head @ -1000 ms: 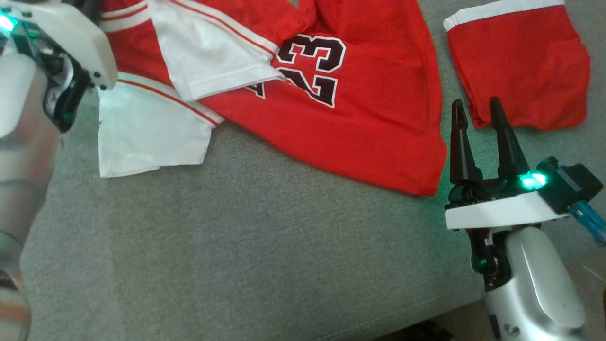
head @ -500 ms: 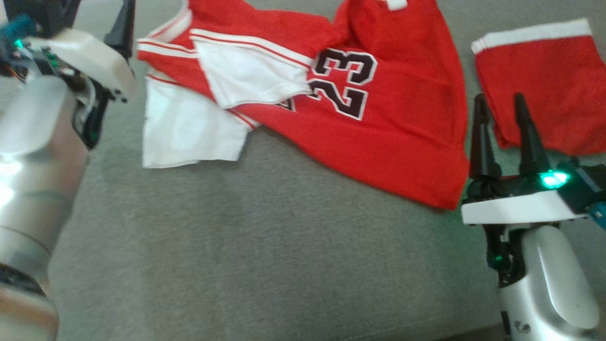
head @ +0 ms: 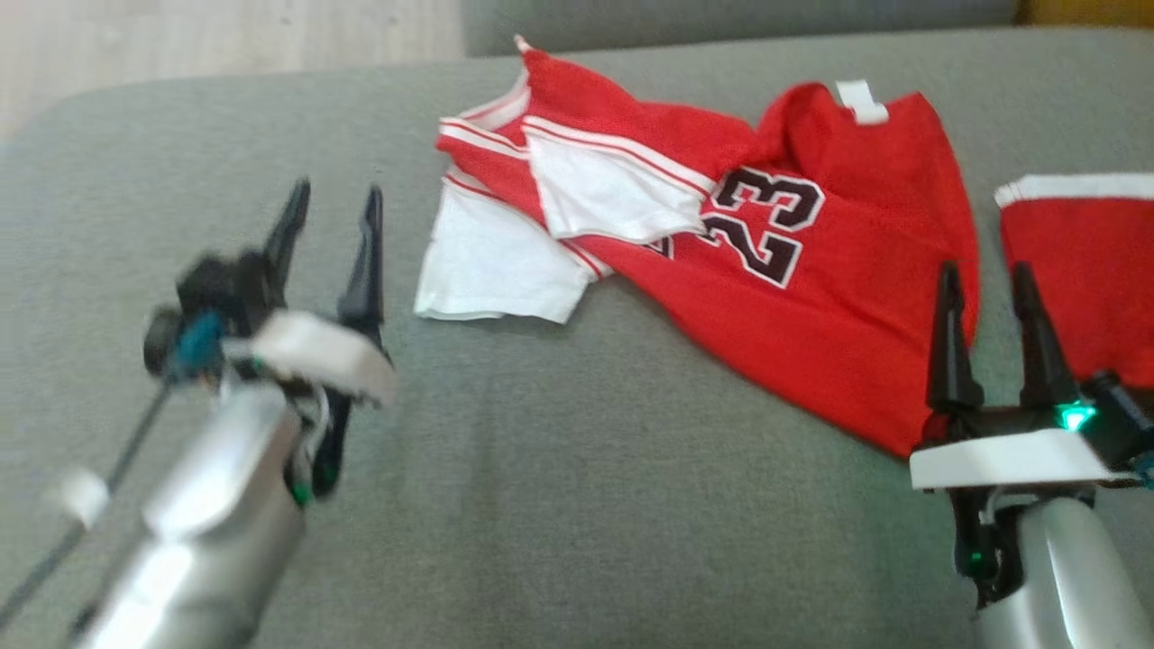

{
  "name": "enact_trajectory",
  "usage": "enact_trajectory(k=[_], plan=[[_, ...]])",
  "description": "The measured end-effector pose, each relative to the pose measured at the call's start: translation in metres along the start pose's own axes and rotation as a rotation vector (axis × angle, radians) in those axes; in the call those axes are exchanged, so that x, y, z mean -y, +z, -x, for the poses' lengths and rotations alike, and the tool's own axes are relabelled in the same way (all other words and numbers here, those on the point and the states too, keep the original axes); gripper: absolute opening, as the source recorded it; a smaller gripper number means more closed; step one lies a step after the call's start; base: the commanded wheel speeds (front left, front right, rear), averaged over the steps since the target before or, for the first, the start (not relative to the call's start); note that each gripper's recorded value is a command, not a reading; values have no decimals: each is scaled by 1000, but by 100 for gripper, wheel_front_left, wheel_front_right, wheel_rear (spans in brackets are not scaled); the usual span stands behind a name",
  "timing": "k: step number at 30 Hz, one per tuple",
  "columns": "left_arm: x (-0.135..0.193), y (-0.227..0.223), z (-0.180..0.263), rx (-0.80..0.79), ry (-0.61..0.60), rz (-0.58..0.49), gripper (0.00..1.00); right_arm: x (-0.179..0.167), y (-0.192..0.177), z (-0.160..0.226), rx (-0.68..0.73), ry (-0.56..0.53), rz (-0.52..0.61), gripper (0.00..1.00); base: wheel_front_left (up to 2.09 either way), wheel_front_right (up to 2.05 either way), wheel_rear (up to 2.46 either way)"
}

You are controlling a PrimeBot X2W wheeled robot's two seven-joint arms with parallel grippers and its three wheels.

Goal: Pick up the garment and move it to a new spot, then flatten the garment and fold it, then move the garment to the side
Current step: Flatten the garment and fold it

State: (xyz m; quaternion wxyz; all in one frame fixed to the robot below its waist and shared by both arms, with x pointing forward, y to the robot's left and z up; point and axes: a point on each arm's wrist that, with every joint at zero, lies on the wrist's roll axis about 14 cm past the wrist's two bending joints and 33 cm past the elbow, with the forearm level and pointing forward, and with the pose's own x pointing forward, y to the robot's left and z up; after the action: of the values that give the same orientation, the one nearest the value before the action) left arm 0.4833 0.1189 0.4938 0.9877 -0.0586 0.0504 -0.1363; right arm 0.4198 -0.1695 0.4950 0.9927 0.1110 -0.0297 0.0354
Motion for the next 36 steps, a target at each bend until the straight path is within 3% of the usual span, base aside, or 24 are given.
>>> enact_trajectory(k=[10,15,23,36], plan=[[7,-27,62,0,91,96,100,-19,-1,1,-4,55,2,100,0,0,0],[9,-35,53,-37,63,90,100,-19,-7,3,-22,55,1,100,0,0,0],[19,-71,26,-249,-36,41,100,-7,-15,2,-42,23,1,100,0,0,0],[3,-133,-6,-518,-29,-32,100,21,-22,0,-61,-52,13,100,0,0,0]])
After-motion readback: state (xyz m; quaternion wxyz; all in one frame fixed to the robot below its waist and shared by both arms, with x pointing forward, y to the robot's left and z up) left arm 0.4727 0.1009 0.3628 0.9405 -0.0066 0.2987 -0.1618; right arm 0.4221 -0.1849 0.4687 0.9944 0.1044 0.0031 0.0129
